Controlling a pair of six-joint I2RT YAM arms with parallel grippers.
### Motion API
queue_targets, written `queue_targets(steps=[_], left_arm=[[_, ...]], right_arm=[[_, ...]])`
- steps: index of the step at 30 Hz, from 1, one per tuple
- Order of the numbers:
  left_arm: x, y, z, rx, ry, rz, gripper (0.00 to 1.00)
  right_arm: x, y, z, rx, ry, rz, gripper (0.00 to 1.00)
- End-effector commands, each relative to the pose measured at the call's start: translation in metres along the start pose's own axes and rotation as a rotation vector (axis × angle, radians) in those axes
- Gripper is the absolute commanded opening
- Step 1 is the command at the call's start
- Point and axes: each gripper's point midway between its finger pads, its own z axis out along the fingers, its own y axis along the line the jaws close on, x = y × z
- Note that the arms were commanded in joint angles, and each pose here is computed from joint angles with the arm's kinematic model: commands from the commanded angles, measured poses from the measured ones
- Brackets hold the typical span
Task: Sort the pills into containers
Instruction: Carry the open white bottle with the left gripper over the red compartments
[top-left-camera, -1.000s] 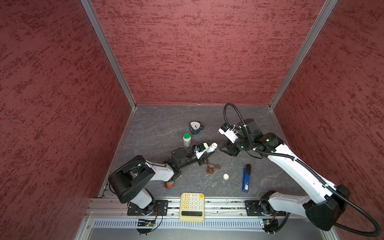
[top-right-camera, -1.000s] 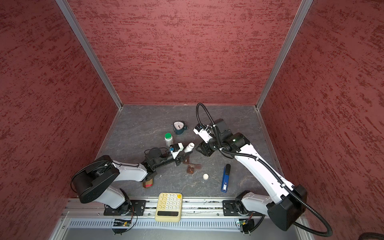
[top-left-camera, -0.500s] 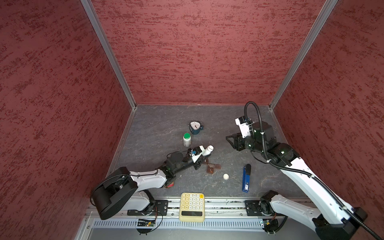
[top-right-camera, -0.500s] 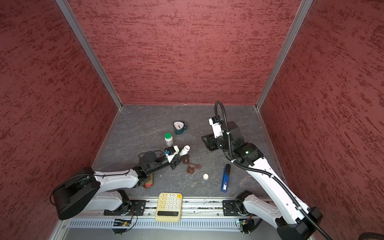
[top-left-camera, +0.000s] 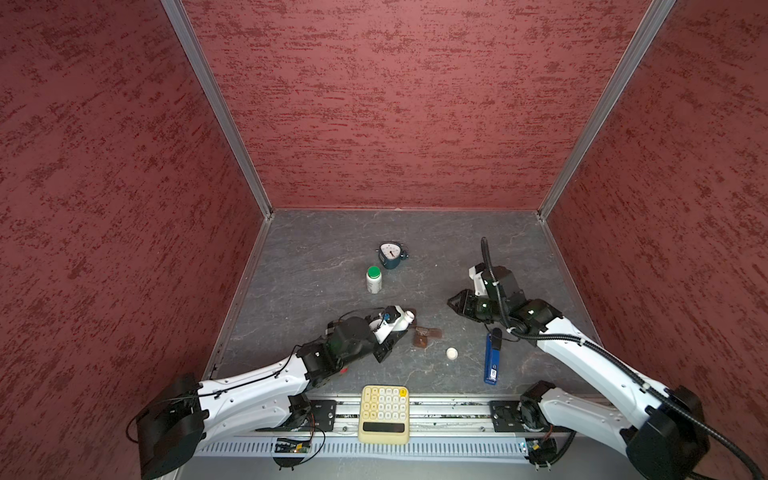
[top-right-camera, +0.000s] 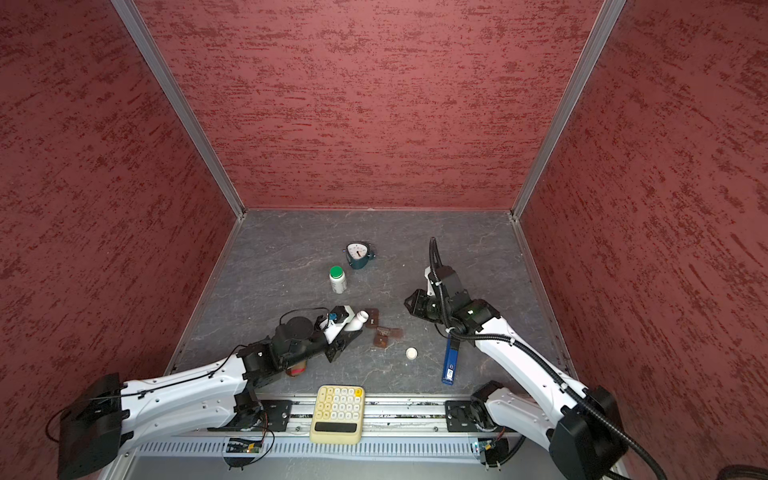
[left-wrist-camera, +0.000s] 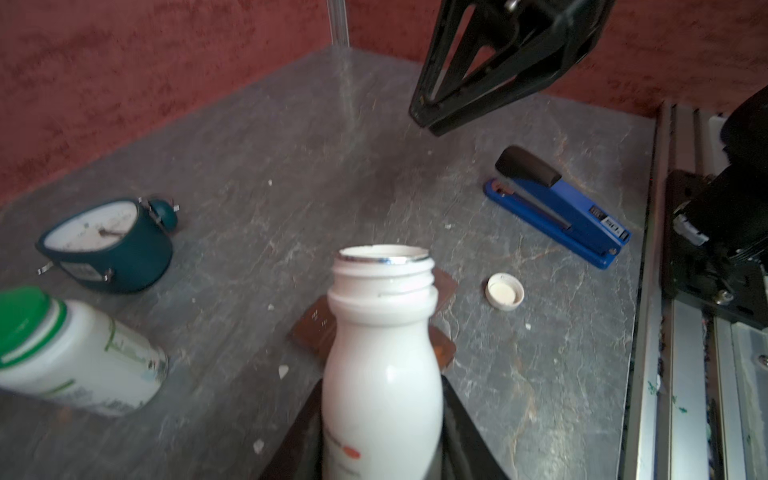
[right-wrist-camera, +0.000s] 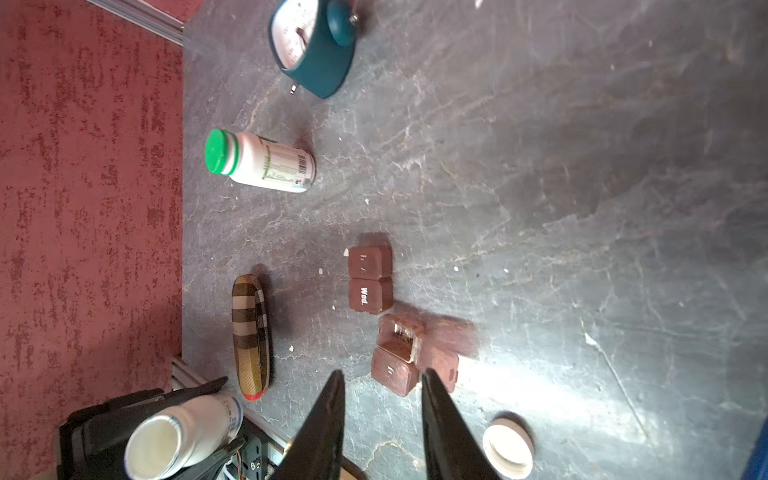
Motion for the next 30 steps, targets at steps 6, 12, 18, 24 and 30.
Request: queue_targets(steps=[6,12,18,24,30], left_arm=[[0.046,-0.012,0.000,-0.040,0.268,-0.064,0.00],[0.047,-0.025,0.010,0.005,0.340,0.006,0.00],[0.048,-0.034,0.028,0.070,0.446,0.050,0.00],[0.047,-0.035,0.037,0.103,0.543,0.034,0.00],[0.044,-0.038,0.038,0.138,0.639,-0.023,0.00]], right_arm=[[0.018,-0.008,0.021,-0.126,0.010,0.247,0.25],[0.031,-0.024,0.031,-0.113,0.028,0.264,0.25],[0.039,-0.031,0.038,-0.115,0.047,0.262,0.25],[0.040,-0.030,0.042,-0.121,0.064,0.228,0.25],[0.042,-0.032,0.045,-0.114,0.074,0.200,0.25]])
